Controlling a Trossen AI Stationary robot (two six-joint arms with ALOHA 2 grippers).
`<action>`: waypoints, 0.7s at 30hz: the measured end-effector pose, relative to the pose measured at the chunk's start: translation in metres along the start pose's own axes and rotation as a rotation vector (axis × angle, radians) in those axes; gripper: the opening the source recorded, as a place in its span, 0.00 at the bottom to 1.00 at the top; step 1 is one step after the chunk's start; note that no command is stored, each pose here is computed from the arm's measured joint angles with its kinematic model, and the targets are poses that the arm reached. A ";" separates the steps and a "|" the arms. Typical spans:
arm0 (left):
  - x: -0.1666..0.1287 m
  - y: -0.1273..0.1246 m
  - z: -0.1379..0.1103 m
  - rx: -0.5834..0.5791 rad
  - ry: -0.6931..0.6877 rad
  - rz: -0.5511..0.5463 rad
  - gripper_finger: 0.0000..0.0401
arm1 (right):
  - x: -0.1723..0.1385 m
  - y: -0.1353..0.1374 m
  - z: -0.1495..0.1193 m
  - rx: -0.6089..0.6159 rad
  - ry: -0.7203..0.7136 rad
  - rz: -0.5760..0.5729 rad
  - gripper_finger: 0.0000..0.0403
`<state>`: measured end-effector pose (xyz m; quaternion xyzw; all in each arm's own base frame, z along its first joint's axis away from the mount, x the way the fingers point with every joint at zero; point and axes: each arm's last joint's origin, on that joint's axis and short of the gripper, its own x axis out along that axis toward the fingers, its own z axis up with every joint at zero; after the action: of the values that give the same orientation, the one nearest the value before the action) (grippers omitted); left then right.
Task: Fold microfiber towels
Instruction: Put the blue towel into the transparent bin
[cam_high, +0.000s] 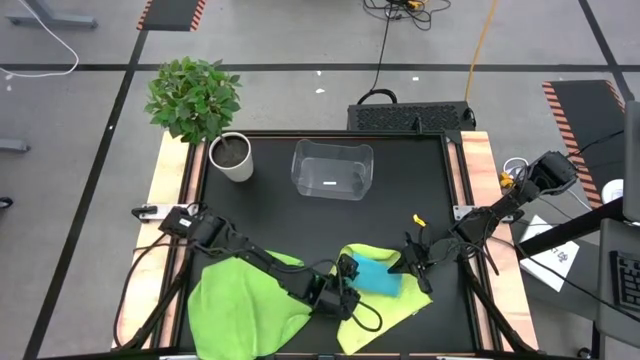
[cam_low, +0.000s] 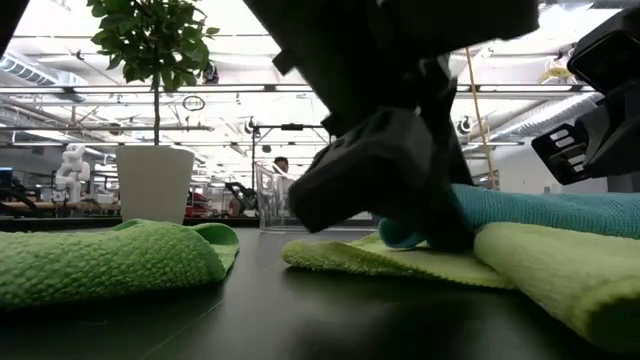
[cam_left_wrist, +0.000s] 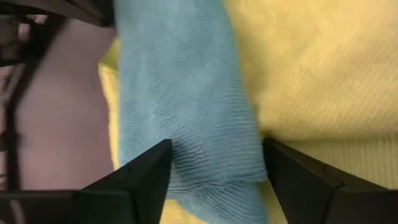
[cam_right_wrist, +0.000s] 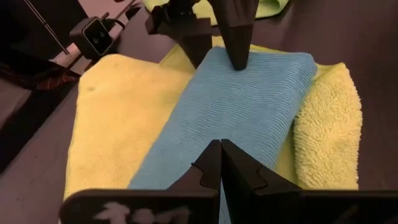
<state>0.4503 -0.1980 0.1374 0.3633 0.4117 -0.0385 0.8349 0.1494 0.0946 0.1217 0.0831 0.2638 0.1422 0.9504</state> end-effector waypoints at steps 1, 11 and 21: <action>0.001 0.001 -0.002 0.006 0.008 -0.014 0.60 | 0.000 0.000 -0.001 -0.001 0.005 0.004 0.00; -0.009 0.032 -0.009 -0.027 0.054 -0.015 0.32 | 0.000 0.002 0.002 0.001 -0.005 0.056 0.00; -0.020 0.060 -0.008 -0.175 -0.026 -0.147 0.18 | 0.000 0.003 0.003 -0.035 -0.018 0.070 0.00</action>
<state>0.4535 -0.1538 0.1834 0.2573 0.4281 -0.0681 0.8636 0.1501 0.0971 0.1250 0.0768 0.2497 0.1794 0.9485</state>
